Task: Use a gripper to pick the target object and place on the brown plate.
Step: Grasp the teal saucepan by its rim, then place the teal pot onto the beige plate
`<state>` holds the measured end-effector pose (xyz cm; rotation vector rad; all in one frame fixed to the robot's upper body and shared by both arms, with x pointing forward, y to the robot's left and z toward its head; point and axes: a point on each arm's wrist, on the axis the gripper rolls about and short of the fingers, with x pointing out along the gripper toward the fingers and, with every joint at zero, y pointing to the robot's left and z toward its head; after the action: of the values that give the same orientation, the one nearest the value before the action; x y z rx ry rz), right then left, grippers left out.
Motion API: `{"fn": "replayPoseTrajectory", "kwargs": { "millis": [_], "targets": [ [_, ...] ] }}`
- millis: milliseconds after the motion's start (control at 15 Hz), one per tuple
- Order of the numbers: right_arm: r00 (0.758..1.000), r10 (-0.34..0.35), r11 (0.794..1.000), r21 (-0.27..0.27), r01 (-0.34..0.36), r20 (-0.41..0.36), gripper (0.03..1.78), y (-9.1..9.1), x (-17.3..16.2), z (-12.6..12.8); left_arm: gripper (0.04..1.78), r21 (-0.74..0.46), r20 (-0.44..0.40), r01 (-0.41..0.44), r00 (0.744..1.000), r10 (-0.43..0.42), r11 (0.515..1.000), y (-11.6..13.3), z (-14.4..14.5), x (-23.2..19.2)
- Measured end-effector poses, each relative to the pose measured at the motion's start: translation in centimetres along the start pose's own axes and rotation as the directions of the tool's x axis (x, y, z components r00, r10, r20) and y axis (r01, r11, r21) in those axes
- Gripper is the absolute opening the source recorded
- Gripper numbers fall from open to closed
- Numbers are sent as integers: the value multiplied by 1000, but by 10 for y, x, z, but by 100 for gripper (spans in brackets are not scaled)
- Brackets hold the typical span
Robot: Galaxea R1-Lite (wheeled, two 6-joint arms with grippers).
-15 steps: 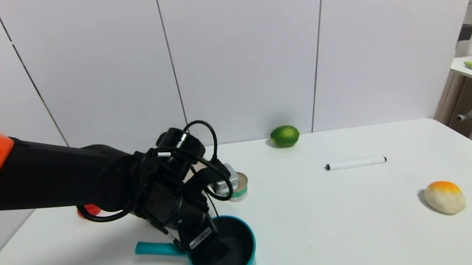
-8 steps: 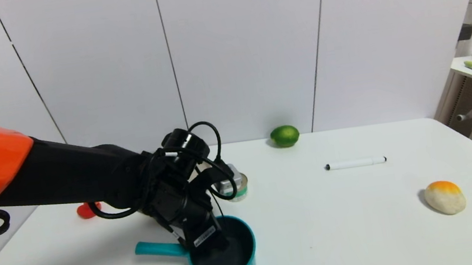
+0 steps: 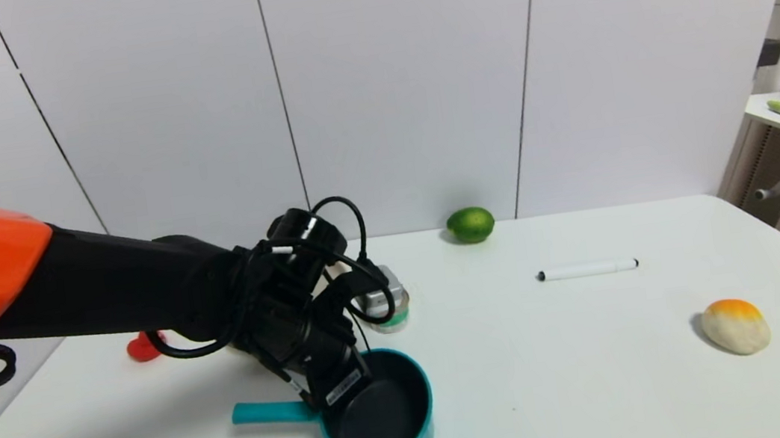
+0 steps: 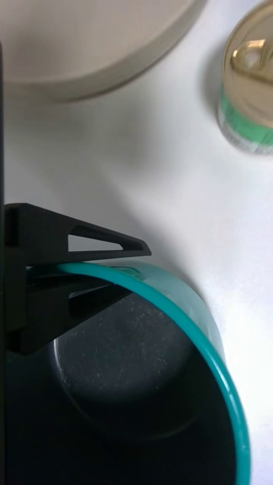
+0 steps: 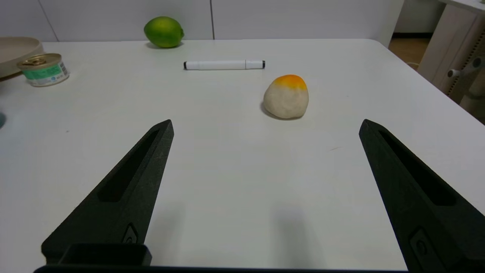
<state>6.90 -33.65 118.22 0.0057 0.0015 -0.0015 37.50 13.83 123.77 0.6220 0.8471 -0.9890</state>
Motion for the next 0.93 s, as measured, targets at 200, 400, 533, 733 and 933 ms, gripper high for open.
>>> {"fn": "replayPoseTrajectory", "kwargs": {
  "millis": [200, 400, 533, 733, 933],
  "targets": [
    [1000, 0, 1000, 0, 0, 1, 169, 0, 0, 0, 15, -4, 15, -9, 1000, 9, 1000, 1, 3, -4],
    [1000, -1, 1000, 0, 1, 1, 169, 0, 0, 0, 13, -36, 60, -32, 998, 34, 999, 2, 11, -17],
    [1000, 0, 1000, 0, 0, 1, 169, 0, 0, 0, 13, -42, 109, -66, 992, 70, 997, 9, 19, -30],
    [1000, 0, 1000, 0, 0, 1, 169, 0, 0, 0, 13, -65, 203, -153, 966, 163, 986, 33, 30, -52],
    [1000, 0, 1000, 0, 0, 1, 169, 0, 0, 0, 13, -116, 284, -258, 917, 281, 959, 68, 33, -70]
  ]
}}
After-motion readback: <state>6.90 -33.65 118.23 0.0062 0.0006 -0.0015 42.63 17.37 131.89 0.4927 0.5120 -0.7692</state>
